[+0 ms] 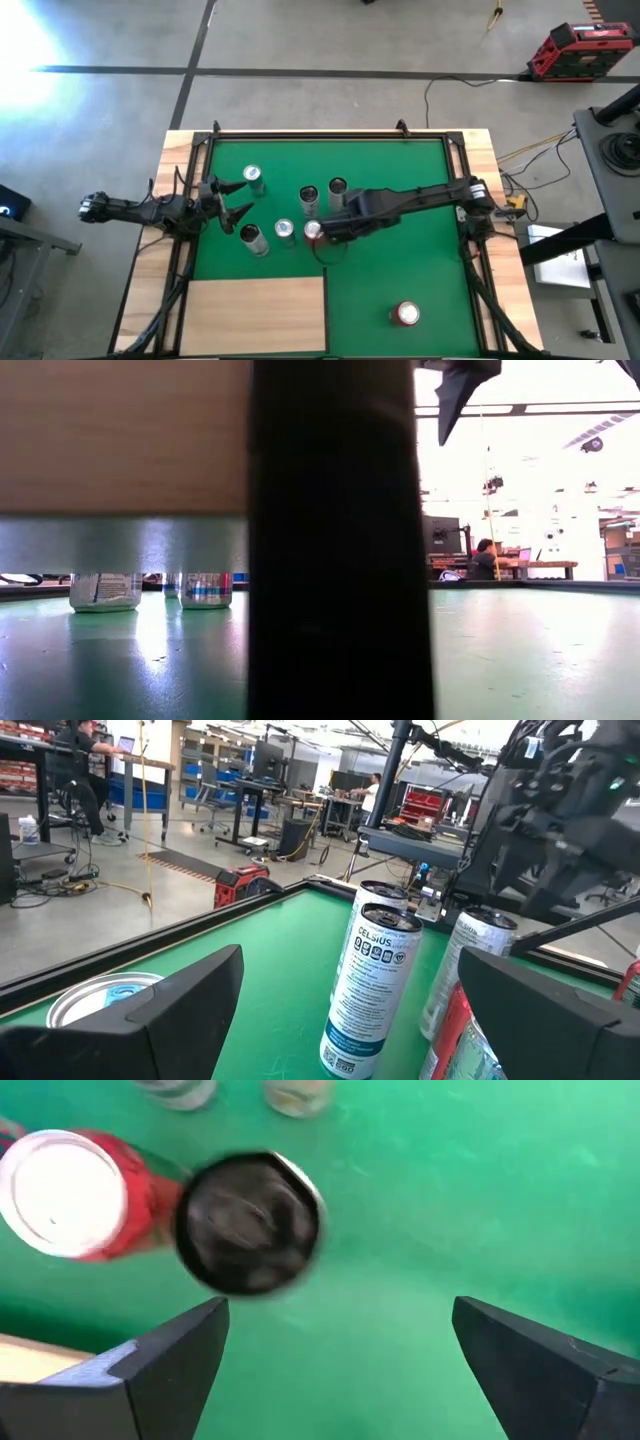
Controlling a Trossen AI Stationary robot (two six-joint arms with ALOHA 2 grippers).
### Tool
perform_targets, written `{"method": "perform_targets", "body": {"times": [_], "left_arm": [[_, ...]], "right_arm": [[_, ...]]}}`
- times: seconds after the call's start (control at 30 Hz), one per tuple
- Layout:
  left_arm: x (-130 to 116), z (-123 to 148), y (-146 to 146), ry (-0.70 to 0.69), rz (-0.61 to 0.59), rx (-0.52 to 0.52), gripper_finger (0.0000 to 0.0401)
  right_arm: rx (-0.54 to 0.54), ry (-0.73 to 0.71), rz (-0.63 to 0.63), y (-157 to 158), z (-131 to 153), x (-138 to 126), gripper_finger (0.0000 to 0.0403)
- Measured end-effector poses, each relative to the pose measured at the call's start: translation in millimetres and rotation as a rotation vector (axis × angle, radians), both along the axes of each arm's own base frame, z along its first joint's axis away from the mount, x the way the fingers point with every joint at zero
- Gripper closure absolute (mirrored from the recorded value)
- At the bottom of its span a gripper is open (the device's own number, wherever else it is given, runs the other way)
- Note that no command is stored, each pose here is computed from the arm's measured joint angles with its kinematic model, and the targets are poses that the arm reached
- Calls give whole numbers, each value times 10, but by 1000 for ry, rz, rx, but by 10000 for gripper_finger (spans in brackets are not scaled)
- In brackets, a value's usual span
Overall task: Place canned beverage on shelf
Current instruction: Move the bottom red soda can to the center of the table
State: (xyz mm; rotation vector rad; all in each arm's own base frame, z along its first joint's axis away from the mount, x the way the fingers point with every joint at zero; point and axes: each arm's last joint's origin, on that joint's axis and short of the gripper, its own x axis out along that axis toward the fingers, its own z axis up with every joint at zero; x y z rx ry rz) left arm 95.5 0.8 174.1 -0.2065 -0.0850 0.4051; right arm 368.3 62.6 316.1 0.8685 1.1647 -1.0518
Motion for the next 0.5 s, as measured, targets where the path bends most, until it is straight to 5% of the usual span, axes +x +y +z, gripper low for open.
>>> {"method": "perform_targets", "body": {"times": [0.2, 0.5], "left_arm": [[0, -1, 0, 0, -1, 0, 46], [0, 0, 0, 0, 0, 0, 46]], "right_arm": [[-43, -55, -26, 259, 112, -200, 28], [78, -30, -97, 553, 104, -425, 28]]}}
